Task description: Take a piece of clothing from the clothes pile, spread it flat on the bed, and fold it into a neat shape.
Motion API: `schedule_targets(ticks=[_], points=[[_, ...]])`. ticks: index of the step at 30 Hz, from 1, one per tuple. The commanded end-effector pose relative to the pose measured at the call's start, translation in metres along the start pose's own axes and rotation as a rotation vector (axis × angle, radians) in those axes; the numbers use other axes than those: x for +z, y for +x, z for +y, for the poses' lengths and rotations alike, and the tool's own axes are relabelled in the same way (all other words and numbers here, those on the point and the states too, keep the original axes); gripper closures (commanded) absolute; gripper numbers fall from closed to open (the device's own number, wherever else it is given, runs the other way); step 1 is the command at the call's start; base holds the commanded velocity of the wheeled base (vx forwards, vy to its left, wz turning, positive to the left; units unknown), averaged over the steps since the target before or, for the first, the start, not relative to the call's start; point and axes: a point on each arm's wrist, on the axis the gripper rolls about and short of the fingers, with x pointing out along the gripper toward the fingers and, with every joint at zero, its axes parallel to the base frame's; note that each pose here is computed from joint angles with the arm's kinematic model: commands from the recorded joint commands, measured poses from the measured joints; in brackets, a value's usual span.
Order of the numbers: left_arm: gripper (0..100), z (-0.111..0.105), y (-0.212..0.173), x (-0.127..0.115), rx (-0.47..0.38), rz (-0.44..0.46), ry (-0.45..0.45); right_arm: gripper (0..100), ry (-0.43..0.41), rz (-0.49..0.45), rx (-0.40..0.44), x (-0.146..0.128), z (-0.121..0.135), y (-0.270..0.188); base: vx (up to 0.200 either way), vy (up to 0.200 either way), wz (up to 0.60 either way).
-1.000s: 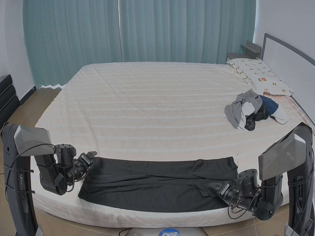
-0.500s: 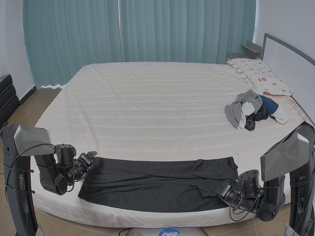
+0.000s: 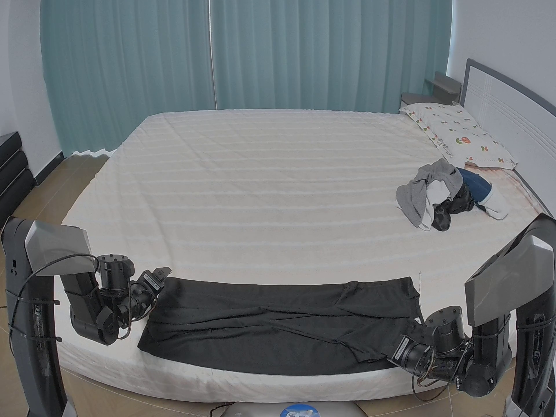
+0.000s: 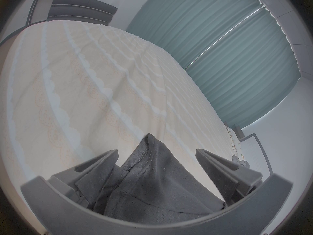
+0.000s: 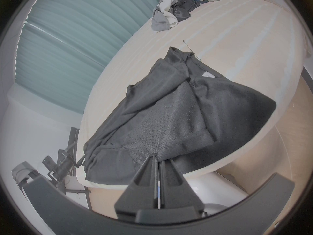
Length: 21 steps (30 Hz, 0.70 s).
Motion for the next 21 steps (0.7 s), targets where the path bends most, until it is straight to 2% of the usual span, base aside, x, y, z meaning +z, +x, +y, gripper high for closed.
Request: schedule_targets(ticks=[1, 4, 5, 13, 16, 21], points=[[0, 0.000, 0.000, 0.000, -0.001, 0.000, 0.000, 100, -0.010, 0.025, -0.022, -0.005, -0.004, 0.002, 0.000, 0.000, 0.00], [0, 0.000, 0.000, 0.000, -0.001, 0.000, 0.000, 100, -0.020, 0.038, -0.041, -0.008, -0.008, 0.005, 0.000, 0.000, 0.00], [0, 0.000, 0.000, 0.000, -0.001, 0.000, 0.000, 0, -0.028, 0.040, -0.043, -0.009, -0.009, 0.006, 0.000, 0.000, 0.00], [0, 0.000, 0.000, 0.000, -0.001, 0.000, 0.000, 0, -0.040, -0.002, 0.005, -0.004, -0.001, -0.004, 0.000, 0.000, 0.00], [0, 0.000, 0.001, 0.000, -0.003, 0.000, -0.004, 0, -0.030, -0.065, 0.068, 0.010, 0.010, -0.016, 0.000, 0.000, 0.00], [0, 0.000, 0.001, 0.000, -0.002, -0.001, -0.004, 0, -0.013, -0.119, 0.119, 0.023, 0.017, -0.029, 0.000, 0.000, 0.00]])
